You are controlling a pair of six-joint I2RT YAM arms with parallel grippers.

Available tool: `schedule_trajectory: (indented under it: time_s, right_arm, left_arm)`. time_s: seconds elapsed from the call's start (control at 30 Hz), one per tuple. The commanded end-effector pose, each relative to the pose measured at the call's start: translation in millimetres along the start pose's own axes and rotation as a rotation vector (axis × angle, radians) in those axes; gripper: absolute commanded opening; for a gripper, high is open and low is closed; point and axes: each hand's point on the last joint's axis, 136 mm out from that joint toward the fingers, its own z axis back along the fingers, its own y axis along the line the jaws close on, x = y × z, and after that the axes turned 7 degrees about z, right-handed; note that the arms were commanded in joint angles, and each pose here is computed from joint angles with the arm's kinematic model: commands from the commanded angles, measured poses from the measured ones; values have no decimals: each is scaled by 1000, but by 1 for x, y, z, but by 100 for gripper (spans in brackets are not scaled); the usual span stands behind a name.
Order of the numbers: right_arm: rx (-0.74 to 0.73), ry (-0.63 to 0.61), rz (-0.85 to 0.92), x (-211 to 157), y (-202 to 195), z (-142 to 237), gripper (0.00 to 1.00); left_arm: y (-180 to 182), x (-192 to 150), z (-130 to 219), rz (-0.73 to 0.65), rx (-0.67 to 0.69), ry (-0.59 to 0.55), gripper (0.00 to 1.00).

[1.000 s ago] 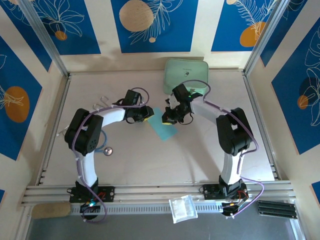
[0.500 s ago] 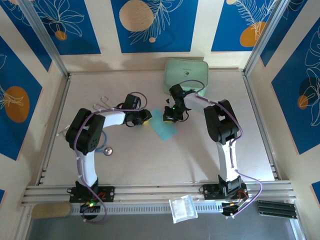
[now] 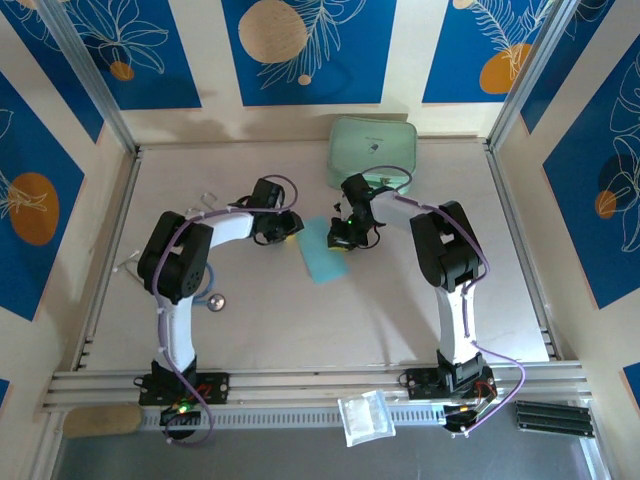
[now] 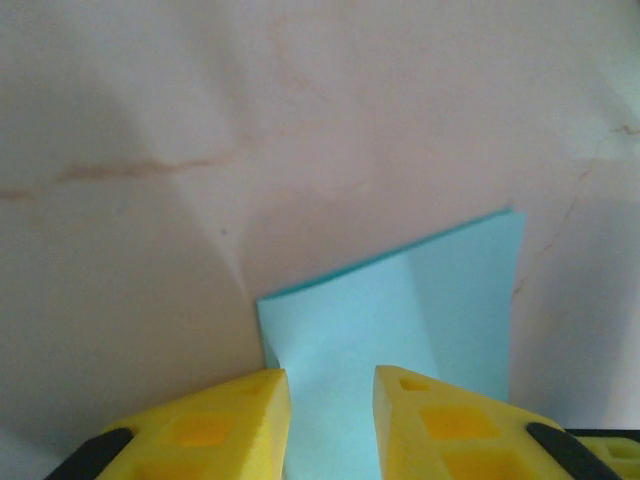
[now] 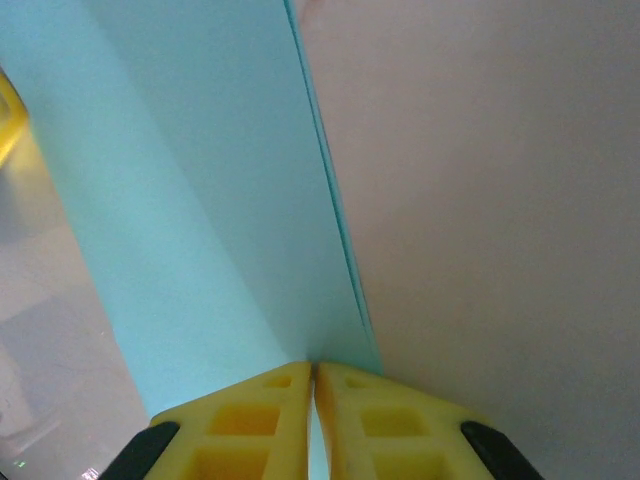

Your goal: Fold a paper plane with a square sheet of paper (pick it up from the middle)

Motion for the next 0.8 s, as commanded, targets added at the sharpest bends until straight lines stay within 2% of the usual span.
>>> schedule_trajectory:
  time_s: [0.0,0.13,0.23,0.47,0.63,0.77]
  right_arm:
    - [-131,171,-81,-52,-36,-17,15]
    - [-140,171,-82,-53,-37,-16,15]
    - [-120,164,-102,-52,-31,-13,14]
    - [-61,117,-312,-42,-17,-5,14]
    - [-33,59,-394,-32,-10,5,14]
    - [-25,65,-437,-34,-13,5,11]
  left_arm:
    - [28,22,-3,-24,115,-26,33]
    - [21,33,-3,-81,131,-22,34]
    - [3,35,7,-101,77,-23,35]
    - [-29,7,31,-102,-19,-21,35]
    - [-42,-26,14,-49,-117,59,28]
    - [-42,-30,-2,-20,-128,85,21]
